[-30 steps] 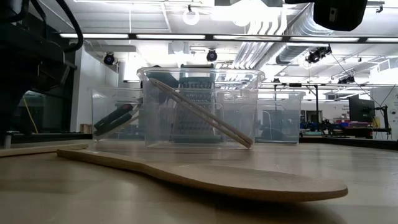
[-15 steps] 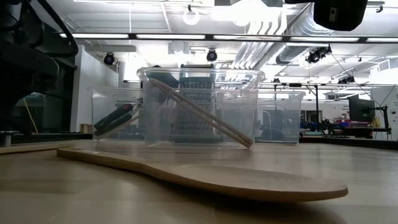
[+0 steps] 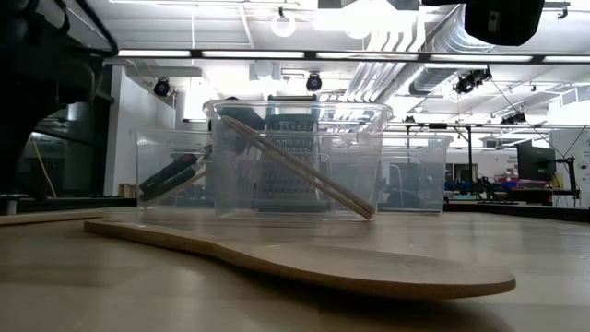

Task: Pick & Place Kitchen Items
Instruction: Put the light brown slotted spoon into the middle transparent bin

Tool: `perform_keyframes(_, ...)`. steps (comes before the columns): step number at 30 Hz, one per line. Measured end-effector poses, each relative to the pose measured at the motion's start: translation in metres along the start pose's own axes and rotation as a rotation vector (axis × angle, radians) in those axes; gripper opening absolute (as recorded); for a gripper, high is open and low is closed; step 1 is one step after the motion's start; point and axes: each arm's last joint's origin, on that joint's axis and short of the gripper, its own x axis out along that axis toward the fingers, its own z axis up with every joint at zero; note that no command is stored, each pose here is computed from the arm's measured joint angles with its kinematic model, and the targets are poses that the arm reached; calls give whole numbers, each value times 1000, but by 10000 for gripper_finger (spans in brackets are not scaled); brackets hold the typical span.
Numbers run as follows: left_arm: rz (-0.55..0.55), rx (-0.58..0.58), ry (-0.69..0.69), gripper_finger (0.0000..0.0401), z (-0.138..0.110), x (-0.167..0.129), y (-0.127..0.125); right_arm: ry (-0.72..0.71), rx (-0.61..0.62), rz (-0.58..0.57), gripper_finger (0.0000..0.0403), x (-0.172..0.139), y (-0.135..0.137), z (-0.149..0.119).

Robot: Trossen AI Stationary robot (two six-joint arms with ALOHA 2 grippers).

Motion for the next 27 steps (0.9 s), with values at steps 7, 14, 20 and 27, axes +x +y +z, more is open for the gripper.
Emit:
perform_keyframes(7,87,-19,-27,225,3,2,10,2,1,2,201,0,0,0)
perform_keyframes(14,81,-37,0,225,2,17,16,6,1,5,201,0,1,-1)
perform_keyframes(20,44,-54,41,225,1,33,20,14,-6,13,201,-2,3,-4)
perform_keyframes(27,56,-83,88,225,1,42,27,16,-7,15,201,-2,3,-5)
